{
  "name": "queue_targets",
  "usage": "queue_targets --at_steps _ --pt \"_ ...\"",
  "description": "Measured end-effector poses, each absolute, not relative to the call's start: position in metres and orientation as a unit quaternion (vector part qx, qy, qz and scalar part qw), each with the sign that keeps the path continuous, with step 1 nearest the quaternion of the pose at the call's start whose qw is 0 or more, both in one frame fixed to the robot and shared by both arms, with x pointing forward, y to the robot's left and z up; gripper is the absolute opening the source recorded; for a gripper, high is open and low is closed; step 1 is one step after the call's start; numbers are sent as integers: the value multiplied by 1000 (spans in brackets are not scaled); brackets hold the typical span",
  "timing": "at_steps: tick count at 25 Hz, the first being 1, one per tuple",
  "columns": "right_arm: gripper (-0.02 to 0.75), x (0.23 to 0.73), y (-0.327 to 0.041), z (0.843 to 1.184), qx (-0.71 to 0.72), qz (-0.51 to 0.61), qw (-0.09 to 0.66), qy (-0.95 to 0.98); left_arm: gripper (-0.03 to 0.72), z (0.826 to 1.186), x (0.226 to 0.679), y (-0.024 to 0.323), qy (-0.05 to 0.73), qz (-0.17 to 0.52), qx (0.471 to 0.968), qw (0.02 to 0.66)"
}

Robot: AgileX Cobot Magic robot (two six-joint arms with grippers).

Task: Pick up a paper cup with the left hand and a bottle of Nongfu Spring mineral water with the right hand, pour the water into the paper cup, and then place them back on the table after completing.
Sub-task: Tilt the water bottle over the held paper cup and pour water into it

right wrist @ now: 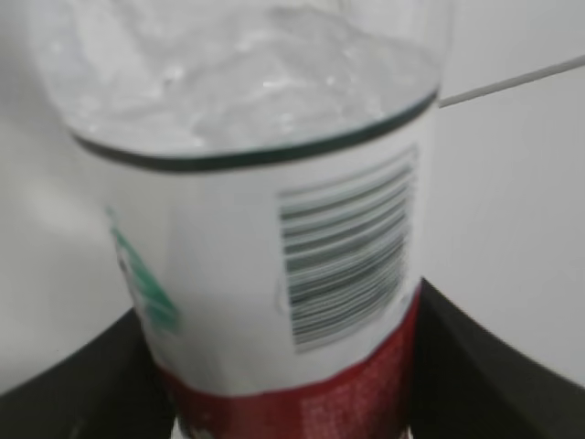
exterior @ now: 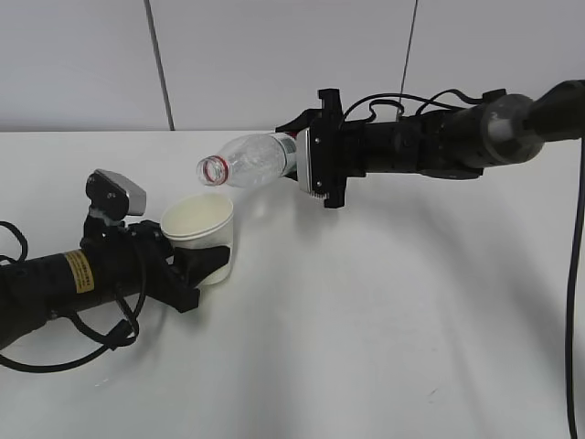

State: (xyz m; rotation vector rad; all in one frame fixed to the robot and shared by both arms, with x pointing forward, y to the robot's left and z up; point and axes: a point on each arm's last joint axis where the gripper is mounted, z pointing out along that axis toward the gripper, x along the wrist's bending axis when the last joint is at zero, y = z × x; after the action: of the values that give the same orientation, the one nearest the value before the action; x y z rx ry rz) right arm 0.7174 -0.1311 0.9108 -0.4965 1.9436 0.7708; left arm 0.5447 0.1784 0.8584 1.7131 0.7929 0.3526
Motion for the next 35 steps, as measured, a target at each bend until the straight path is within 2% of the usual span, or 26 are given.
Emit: queue_targets --at_steps 11,35 --pt "470 727 -131 925 -220 294 503 782 361 854 543 179 339 144 748 552" --pt "470 726 -127 925 -302 240 530 755 360 852 539 177 315 131 764 548"
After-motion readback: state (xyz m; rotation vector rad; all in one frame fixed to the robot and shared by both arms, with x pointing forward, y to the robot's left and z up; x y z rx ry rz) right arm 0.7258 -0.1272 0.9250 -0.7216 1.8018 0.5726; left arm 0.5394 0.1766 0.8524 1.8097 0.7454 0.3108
